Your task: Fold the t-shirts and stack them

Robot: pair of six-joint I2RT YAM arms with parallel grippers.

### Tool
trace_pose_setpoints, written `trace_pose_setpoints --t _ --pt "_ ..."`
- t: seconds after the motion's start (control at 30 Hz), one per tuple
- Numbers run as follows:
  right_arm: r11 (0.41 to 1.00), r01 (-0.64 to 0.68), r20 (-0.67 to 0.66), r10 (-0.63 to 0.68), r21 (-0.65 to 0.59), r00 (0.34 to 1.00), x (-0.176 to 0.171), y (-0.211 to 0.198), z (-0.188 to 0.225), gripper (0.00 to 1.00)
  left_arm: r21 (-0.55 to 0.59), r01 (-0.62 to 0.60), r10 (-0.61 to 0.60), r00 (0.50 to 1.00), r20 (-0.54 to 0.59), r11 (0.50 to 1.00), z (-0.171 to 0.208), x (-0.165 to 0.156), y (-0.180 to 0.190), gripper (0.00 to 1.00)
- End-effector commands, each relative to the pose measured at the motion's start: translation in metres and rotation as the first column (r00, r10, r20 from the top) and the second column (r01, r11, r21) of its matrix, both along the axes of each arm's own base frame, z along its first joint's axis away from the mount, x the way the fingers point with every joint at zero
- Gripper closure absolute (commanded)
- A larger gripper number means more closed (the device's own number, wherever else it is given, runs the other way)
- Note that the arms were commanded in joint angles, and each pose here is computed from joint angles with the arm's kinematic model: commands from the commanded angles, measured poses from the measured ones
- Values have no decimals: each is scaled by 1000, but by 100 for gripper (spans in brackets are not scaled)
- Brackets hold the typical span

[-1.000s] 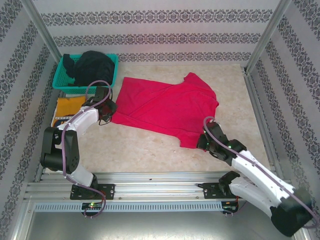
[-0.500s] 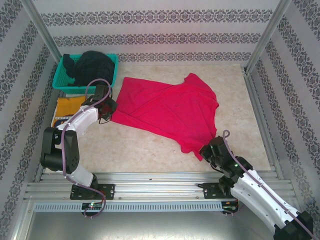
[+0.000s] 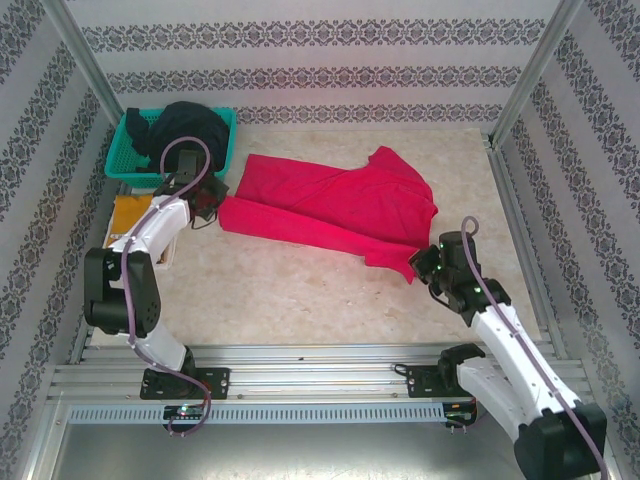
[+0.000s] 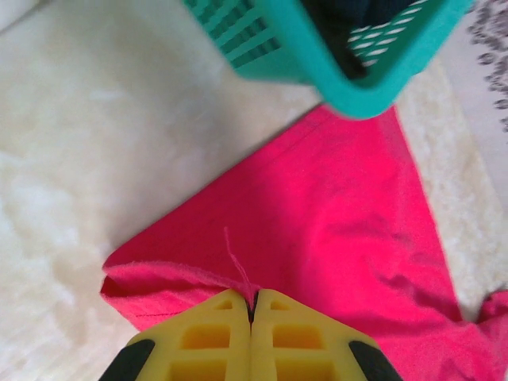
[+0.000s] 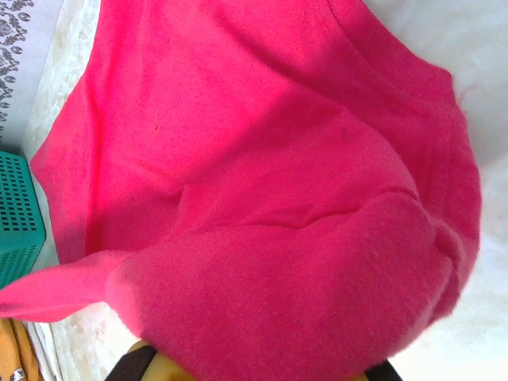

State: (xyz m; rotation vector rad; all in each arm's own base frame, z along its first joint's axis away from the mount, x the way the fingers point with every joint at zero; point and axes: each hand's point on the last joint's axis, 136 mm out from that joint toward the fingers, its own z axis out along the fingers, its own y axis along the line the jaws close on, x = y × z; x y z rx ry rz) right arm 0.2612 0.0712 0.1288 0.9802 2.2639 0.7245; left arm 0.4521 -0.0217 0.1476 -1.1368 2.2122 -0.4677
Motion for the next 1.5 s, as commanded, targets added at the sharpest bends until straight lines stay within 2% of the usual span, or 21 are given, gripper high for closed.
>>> trace_pose_setpoints --t 0.0,0.27,0.9,1.47 --pt "998 -51 18 51 21 999 18 5 13 100 36 33 -33 999 2 999 10 14 3 100" --pt "996 -89 -11 90 24 996 52 -2 6 100 37 78 -77 997 -33 996 4 38 -1 100" --pt "974 -216 -78 210 -73 975 115 -21 -13 100 80 91 -82 992 -101 993 -9 39 11 100" --pt "967 -243 -155 229 -81 961 141 -31 -52 100 42 121 -114 983 -145 992 -26 59 3 100"
